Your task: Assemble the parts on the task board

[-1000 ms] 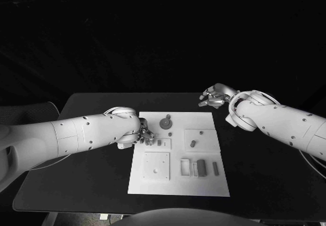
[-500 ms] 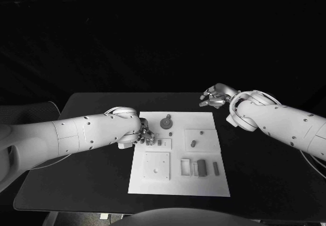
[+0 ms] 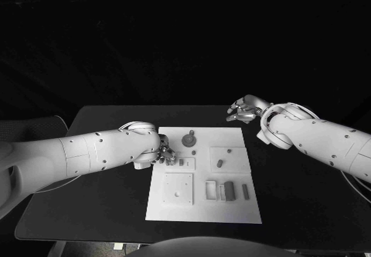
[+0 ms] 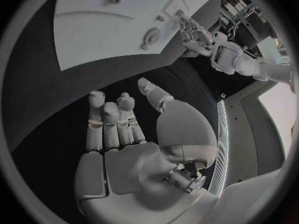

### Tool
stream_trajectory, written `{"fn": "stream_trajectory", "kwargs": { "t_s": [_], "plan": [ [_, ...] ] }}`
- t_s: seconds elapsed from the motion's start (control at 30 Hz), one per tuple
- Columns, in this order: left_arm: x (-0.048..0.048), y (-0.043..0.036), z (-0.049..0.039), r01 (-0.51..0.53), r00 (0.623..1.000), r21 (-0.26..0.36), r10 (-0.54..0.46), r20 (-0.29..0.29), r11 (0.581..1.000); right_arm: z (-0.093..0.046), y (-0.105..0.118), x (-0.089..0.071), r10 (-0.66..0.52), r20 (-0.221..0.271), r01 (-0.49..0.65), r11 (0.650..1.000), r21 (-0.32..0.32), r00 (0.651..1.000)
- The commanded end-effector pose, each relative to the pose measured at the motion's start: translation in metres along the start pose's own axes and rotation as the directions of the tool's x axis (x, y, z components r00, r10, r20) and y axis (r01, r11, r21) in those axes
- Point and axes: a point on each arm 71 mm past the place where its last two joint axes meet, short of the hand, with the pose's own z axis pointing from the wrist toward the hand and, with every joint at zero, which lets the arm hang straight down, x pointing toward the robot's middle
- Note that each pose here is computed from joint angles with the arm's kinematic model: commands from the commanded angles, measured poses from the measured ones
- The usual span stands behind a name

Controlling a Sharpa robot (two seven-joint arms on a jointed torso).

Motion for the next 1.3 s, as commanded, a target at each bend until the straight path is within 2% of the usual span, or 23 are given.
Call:
{"fn": "stream_trajectory", "kwargs": {
  "t_s": [0.03,0.4,1.3],
  "plan": [
    [0.0031,-0.0011,0.0005,-0.025,0.999,0.002,0.025,-0.029,1.0,0.0,0.0009,0.0008,-0.008,-0.011,0.008,1.0,-0.006,1.0],
    [0.0028,-0.0012,0.0013,-0.029,0.999,0.001,0.029,-0.034,1.0,-0.0002,0.0014,0.0012,-0.008,-0.013,0.007,1.0,-0.008,1.0],
    [-0.0023,0.0009,0.0023,-0.007,1.0,0.0,0.007,0.02,1.0,-0.0005,0.0008,0.0009,-0.008,-0.015,0.008,1.0,-0.007,1.0]
  ]
}}
